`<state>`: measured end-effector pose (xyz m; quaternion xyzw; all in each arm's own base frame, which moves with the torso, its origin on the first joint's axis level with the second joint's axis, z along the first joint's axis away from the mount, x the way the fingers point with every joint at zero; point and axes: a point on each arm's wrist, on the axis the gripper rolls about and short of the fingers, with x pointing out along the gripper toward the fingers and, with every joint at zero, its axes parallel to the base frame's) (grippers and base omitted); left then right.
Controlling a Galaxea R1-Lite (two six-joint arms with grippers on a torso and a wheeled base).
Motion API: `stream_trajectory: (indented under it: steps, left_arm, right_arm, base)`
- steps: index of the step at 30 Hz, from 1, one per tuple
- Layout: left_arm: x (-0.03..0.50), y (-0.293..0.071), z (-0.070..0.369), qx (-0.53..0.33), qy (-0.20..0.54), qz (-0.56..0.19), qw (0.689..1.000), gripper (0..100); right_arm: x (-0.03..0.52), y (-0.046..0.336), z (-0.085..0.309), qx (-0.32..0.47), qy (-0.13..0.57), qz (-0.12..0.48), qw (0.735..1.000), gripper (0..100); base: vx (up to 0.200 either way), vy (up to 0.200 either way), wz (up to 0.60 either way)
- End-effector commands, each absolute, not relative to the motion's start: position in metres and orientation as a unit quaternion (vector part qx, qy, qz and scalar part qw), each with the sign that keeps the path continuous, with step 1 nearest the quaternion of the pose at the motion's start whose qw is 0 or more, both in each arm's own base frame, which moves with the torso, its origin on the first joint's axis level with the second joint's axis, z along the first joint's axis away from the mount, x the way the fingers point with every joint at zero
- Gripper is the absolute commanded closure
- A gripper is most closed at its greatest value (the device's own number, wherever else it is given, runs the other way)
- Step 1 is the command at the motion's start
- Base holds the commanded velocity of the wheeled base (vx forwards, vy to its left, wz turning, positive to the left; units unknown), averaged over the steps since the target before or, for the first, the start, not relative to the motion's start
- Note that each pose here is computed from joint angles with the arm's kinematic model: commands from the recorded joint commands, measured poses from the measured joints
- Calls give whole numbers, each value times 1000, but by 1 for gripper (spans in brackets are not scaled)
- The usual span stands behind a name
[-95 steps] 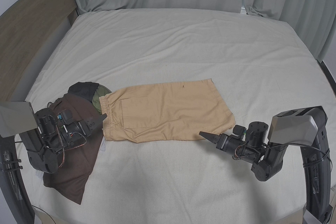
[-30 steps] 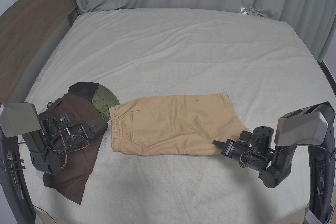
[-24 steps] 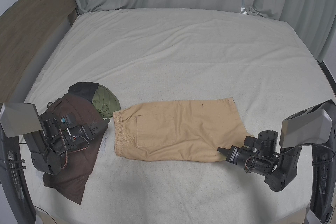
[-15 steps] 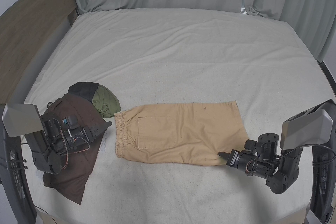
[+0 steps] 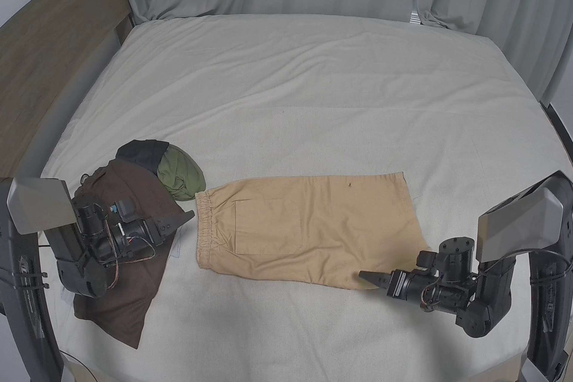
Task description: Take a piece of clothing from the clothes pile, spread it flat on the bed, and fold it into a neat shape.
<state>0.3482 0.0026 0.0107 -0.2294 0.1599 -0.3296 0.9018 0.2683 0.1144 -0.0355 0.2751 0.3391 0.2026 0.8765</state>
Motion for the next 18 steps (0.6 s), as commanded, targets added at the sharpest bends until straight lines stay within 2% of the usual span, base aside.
stream_trajectory:
  steps: [1, 7, 18]
  left_arm:
    - [348, 1, 4, -232, 168, -330, 900, 0]
    - [349, -2, 2, -231, 171, -334, 898, 0]
    - [345, -11, -8, -237, 192, -339, 890, 0]
  right_arm:
    - [252, 118, -35, 263, 364, 217, 867, 0]
    - [231, 122, -4, 259, 356, 285, 851, 0]
    - [239, 119, 44, 274, 262, 318, 869, 0]
  base:
    - [0, 0, 0]
    - [0, 0, 0]
    - [0, 0, 0]
